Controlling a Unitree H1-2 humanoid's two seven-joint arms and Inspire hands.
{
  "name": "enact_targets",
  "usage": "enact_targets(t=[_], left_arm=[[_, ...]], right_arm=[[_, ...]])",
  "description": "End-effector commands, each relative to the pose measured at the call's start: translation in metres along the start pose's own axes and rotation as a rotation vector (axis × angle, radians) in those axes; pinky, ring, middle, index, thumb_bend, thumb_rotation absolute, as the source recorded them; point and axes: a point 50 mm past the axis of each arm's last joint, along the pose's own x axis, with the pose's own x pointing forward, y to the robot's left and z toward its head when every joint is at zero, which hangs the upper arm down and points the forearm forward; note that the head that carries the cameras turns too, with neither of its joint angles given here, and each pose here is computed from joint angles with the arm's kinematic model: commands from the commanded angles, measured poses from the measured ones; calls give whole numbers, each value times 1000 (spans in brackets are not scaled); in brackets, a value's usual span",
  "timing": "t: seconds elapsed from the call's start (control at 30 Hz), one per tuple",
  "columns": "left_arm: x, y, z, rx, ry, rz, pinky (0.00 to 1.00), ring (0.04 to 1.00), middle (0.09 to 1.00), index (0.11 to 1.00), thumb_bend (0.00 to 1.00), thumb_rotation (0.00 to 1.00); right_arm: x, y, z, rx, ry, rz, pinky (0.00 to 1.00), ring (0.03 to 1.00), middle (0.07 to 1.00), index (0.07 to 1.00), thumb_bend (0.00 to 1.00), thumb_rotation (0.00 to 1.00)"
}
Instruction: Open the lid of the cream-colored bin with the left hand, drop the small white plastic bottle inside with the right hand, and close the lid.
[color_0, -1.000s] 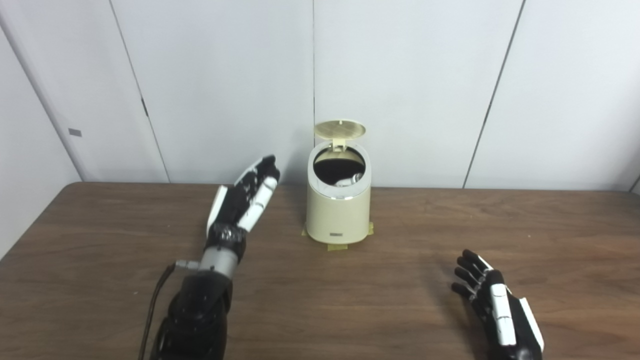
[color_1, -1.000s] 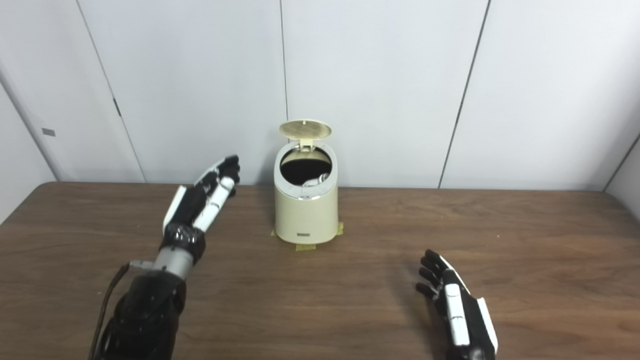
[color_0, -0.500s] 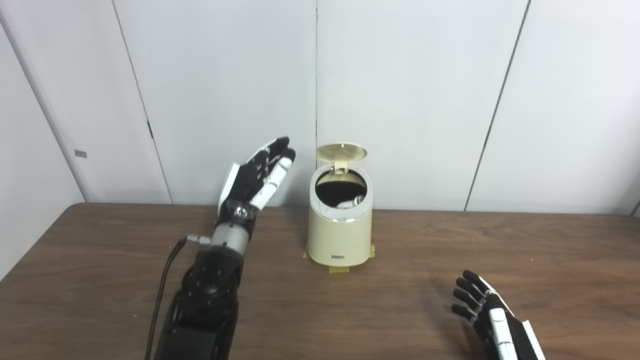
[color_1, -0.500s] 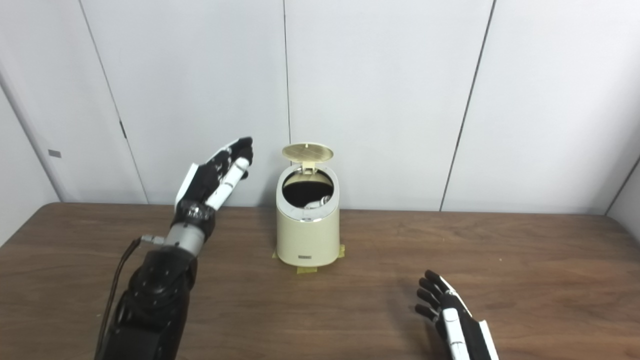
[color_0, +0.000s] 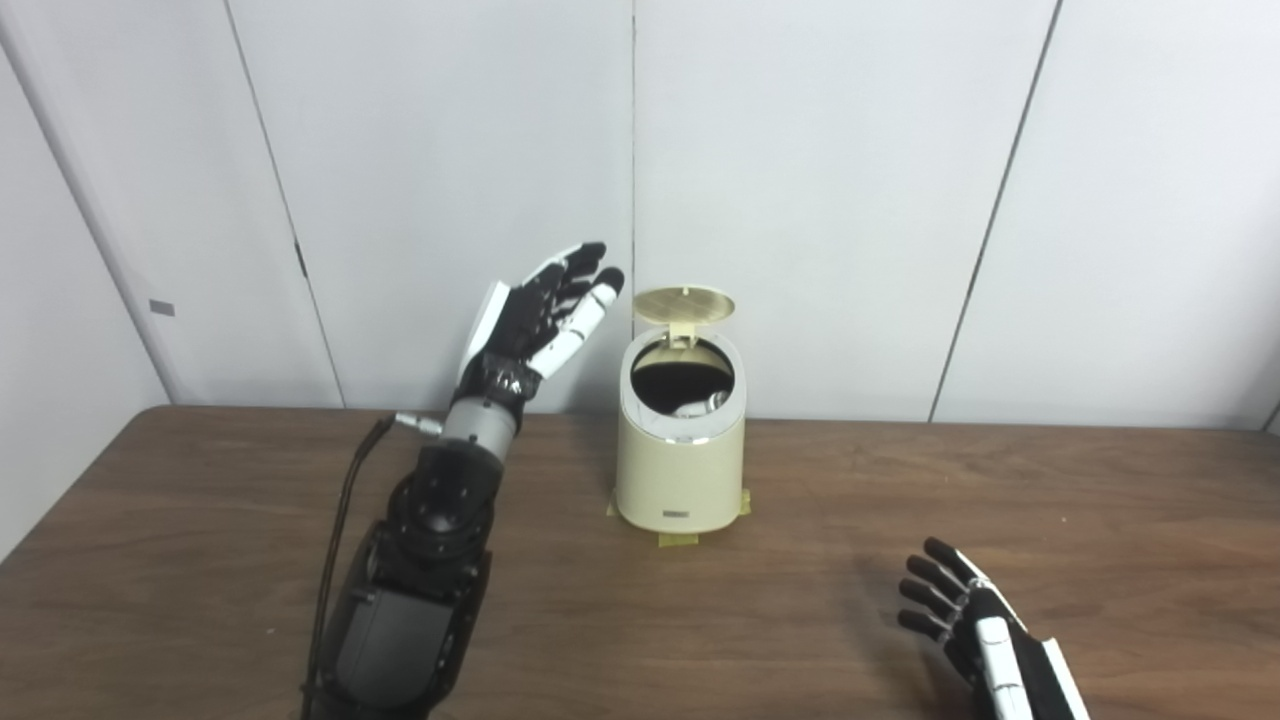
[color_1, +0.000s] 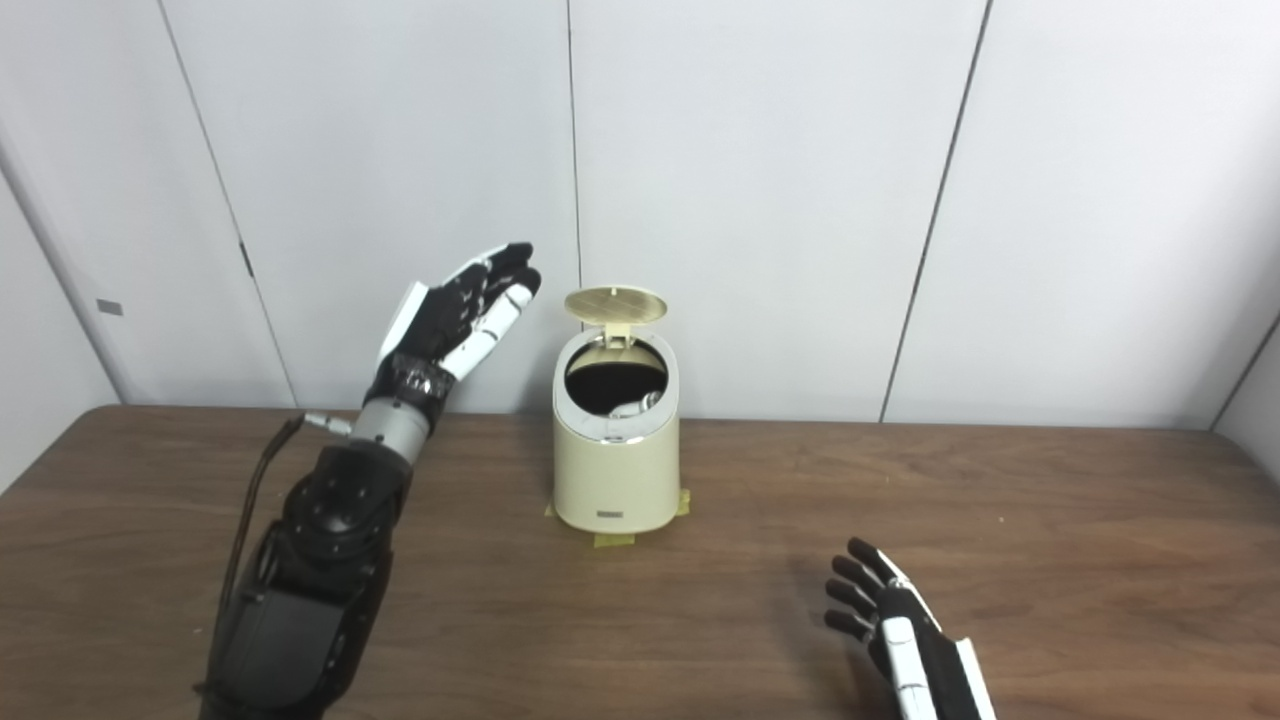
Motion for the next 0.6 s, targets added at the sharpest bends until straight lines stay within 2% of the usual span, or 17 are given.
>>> enact_targets(t=[0.0,0.1,0.23,0.4,0.5,0.57], left_arm=[[17,7,32,76,-110,8,863,913,915,901,521,727],[23,3,38,172,-134,-18,858,909,914,902,520,724],[32,-1,46,283,-162,-49,797,875,899,896,530,675],[44,-7,52,450,-191,-113,831,901,915,901,554,737],[48,-12,56,507,-205,-155,821,900,905,884,562,726],[49,-15,57,535,-205,-186,828,897,897,889,575,756]], right_arm=[[-9,5,-8,7,7,22,723,797,828,866,481,931],[-10,7,-8,13,13,29,724,798,829,868,483,930],[-11,8,-9,12,20,27,728,797,822,865,491,932],[-13,10,-10,3,25,30,711,791,812,862,484,945],[-14,11,-11,-1,31,34,707,791,807,860,471,954],[-15,12,-11,-4,34,37,709,793,807,862,470,959]])
